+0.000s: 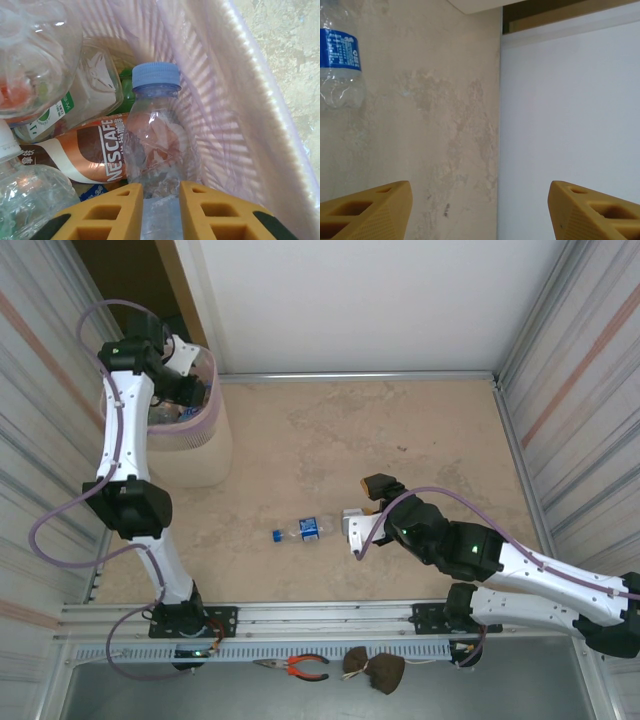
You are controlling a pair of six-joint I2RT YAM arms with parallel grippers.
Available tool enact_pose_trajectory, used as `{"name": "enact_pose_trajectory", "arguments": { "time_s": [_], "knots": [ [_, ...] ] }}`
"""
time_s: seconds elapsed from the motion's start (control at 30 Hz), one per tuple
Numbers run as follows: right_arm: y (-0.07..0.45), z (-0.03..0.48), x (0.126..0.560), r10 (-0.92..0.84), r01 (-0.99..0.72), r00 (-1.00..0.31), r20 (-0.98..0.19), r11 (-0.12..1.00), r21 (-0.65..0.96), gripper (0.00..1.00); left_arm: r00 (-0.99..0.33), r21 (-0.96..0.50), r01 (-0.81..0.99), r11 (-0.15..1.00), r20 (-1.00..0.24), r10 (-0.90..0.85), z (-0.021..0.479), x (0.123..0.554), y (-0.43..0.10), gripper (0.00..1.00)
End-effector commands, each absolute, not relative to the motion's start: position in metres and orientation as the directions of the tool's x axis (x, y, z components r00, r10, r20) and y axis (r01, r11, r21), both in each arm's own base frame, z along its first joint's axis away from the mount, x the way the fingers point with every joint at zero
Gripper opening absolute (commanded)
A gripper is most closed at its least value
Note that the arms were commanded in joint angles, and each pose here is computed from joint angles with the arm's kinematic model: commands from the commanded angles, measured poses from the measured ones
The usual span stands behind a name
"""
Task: Put the plastic bottles in the bin
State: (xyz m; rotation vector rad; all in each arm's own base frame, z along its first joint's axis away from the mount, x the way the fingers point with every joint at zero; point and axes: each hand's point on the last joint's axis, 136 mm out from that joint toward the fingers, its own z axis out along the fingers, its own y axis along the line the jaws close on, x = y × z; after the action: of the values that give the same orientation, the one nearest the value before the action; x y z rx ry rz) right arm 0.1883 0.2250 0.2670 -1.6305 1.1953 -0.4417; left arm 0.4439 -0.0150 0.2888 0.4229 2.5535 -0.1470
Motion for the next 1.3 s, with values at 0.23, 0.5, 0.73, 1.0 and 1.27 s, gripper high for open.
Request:
{"name": "enact_pose_trajectory", "arguments": {
  "time_s": [0.23, 0.5, 0.73, 1.0, 1.27],
  "knots": [
    [0.236, 0.266, 0.184, -0.834, -0.616, 0.397, -0.382, 0.066, -0.785, 0.72, -0.69, -0.011, 0.317, 0.948, -0.689, 0.222, 0.359, 0.425, -0.017, 0.29],
    [0.249, 0.249, 0.182, -0.798, -0.773, 0.348, -0.493, 0.054, -0.632, 0.72, -0.647, -0.024, 0.301, 0.953, -0.739, 0.186, 0.384, 0.403, -0.018, 0.31],
    [0.273, 0.226, 0.189, -0.752, -0.893, 0.294, -0.59, 0.004, -0.45, 0.71, -0.619, -0.109, 0.342, 0.933, -0.773, 0.136, 0.398, 0.376, -0.037, 0.36],
    [0.303, 0.18, 0.21, -0.755, -0.928, 0.3, -0.583, -0.088, -0.363, 0.71, -0.593, -0.172, 0.37, 0.913, -0.8, 0.09, 0.402, 0.342, -0.051, 0.4],
    [0.326, 0.131, 0.224, -0.777, -0.944, 0.296, -0.556, -0.148, -0.296, 0.79, -0.582, -0.217, 0.39, 0.895, -0.811, 0.057, 0.403, 0.319, -0.06, 0.43]
  ]
}}
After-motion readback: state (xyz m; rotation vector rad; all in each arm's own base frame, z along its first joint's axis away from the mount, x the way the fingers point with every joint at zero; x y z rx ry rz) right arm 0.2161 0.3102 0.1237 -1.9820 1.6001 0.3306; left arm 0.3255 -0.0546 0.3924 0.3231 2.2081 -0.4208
